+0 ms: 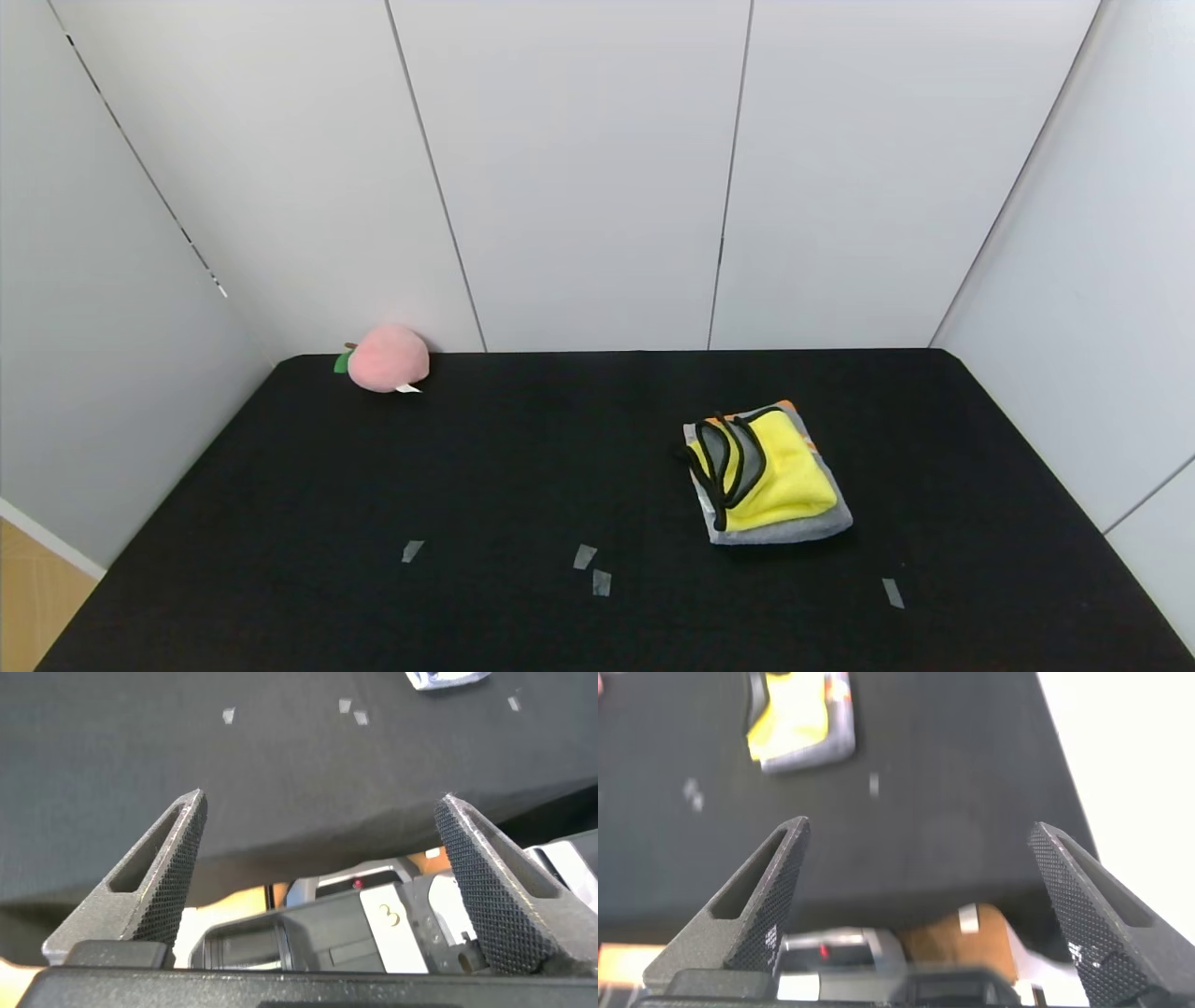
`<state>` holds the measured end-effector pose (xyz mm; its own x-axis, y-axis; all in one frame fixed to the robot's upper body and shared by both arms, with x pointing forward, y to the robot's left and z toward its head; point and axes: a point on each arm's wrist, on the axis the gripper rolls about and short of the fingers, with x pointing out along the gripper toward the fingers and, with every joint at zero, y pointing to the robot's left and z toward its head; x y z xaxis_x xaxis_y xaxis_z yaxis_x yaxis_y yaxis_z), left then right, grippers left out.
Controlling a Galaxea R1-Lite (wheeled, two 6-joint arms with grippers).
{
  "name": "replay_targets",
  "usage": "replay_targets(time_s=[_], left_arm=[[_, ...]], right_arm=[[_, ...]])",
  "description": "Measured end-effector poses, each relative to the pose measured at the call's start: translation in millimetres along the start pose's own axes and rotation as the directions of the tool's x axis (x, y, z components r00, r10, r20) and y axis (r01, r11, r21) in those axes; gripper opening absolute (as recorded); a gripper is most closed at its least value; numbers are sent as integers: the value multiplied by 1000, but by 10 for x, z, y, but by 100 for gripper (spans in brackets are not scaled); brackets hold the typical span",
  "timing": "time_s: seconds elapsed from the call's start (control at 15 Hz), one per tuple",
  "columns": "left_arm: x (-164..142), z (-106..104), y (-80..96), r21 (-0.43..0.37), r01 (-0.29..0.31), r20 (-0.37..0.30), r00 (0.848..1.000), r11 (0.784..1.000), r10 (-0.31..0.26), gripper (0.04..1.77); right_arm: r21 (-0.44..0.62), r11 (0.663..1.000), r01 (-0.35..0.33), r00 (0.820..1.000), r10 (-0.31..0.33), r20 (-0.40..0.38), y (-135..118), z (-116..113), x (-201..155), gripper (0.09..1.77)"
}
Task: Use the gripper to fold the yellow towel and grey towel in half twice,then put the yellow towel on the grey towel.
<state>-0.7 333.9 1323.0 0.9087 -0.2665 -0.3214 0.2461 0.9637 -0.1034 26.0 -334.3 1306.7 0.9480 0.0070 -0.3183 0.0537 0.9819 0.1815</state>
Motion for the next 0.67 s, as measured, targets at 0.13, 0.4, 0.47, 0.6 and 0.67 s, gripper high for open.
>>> replay_targets(time_s=[0.13,0.4,0.47,0.6,0.67], left_arm=[[-20,-78,-23,-2,-3,12,1000,1000,4,172],[-44,-323,-66,14,12,31,999,1000,-12,172],[-47,-398,-70,17,12,42,999,1000,-13,172],[-63,-537,-76,25,11,78,997,1000,-13,172],[-71,-598,-77,20,6,89,996,1000,-8,172]], right_arm=[[-5,1000,-14,999,14,36,-8,-88,-86,170],[-15,999,-42,994,43,97,-62,-337,-157,170],[-16,999,-42,993,44,110,-81,-424,-157,170],[-13,999,-32,992,33,119,-111,-552,-135,171],[-15,1000,-26,993,27,117,-121,-596,-114,171]])
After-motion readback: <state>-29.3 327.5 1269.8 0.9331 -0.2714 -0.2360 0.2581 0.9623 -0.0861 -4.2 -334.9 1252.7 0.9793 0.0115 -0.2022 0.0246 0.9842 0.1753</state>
